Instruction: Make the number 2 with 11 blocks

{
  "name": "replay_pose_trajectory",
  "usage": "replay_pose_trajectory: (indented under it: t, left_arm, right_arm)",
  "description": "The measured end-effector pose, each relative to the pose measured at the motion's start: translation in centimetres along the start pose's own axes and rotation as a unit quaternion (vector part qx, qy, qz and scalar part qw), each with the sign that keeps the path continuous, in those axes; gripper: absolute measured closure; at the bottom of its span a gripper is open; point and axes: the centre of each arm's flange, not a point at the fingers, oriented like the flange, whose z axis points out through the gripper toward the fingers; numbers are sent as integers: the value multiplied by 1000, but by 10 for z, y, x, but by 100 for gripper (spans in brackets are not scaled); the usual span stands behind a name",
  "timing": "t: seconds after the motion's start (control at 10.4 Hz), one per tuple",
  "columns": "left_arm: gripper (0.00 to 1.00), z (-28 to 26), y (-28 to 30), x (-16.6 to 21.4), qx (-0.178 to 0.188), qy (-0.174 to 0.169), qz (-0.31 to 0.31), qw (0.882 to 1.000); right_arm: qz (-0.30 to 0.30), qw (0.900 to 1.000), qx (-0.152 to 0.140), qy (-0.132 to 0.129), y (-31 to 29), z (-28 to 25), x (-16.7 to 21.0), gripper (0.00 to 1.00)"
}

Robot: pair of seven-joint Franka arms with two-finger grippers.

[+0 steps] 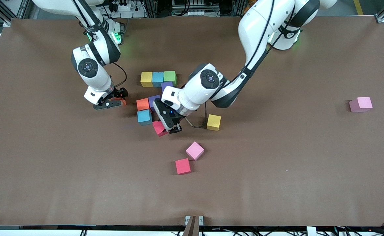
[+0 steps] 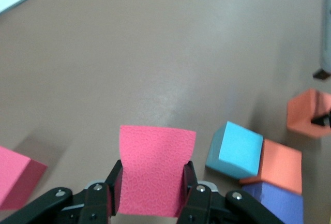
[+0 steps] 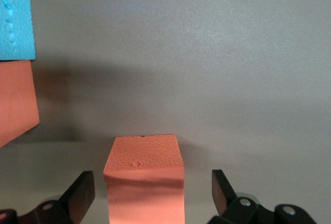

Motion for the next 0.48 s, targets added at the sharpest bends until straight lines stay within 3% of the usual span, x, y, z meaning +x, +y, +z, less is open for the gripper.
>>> replay_pose_trajectory:
  t: [0.29, 0.48]
  left_arm:
    - [52, -1, -24, -3, 65, 2, -144, 987]
    - [52, -3, -32, -4, 103, 8, -241, 965]
  right_arm:
    - [2, 1000, 2, 2, 2, 4, -3, 0]
    - [1, 1000, 4, 4, 2, 9, -9, 0]
